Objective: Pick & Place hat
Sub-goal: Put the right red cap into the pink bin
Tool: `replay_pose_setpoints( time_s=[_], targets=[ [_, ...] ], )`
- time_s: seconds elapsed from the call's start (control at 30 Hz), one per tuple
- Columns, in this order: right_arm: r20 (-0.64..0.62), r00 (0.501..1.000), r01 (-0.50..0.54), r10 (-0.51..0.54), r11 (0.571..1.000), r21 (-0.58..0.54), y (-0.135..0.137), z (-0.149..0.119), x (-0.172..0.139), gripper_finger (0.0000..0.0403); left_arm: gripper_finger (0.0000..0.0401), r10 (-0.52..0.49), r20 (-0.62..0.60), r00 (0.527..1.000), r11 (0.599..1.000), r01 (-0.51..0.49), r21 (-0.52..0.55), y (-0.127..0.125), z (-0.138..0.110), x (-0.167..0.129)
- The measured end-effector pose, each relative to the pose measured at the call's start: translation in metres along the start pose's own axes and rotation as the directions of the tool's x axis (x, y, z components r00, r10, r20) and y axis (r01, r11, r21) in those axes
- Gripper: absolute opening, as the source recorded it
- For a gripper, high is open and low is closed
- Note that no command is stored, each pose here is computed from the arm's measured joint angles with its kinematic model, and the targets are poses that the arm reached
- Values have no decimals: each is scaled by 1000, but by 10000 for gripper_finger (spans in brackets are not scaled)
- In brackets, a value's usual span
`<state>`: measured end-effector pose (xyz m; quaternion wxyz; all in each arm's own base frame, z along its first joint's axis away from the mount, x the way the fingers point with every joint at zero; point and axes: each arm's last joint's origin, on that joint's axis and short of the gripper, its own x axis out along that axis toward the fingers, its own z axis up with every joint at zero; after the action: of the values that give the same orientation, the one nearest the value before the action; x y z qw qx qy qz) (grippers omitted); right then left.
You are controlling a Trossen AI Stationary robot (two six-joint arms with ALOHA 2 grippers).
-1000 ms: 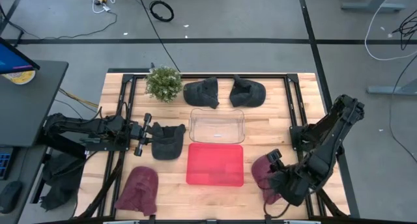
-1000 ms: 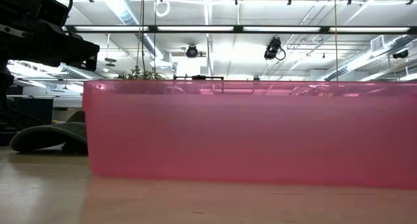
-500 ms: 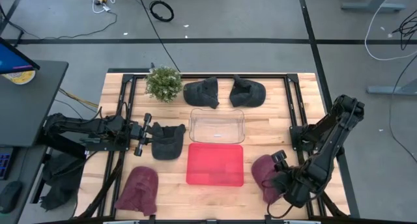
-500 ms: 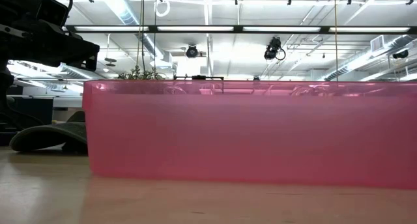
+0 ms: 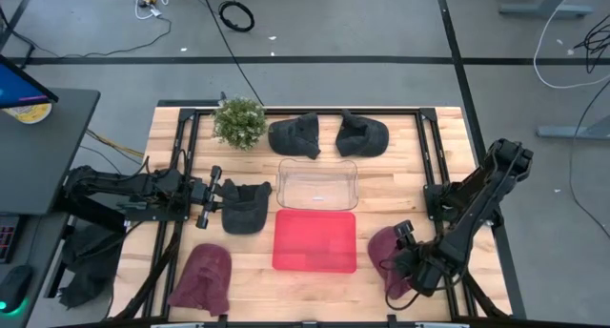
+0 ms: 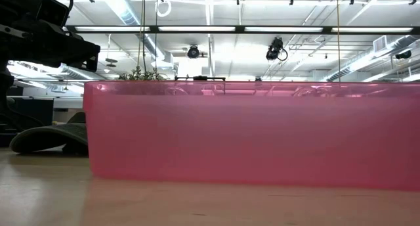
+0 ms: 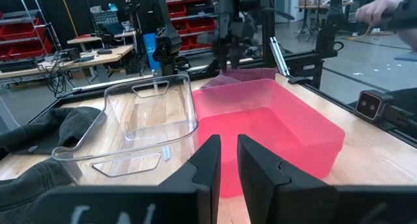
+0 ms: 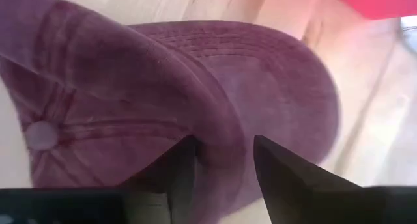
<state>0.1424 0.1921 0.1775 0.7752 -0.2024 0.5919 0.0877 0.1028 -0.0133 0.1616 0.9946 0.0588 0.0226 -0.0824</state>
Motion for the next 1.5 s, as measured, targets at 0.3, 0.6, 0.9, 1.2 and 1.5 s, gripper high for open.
replay_pose_setpoints(
  time_s=[0.3,0.6,0.9,1.2,1.5],
  targets=[
    [102,994,-43,40,998,35,3,-10,27,160,55,0,0,1000,1000,0,0,0,0,0],
    [177,980,-100,89,993,57,8,-2,26,160,55,0,0,1000,1000,0,0,0,0,0],
    [340,922,-228,187,970,84,16,15,21,160,55,0,0,1000,1000,0,0,0,0,0],
    [540,798,-370,267,924,90,24,34,9,160,55,0,0,1000,1000,0,0,0,0,0],
    [533,791,-401,300,912,82,25,35,9,160,55,0,0,1000,1000,0,0,0,0,0]
  ],
)
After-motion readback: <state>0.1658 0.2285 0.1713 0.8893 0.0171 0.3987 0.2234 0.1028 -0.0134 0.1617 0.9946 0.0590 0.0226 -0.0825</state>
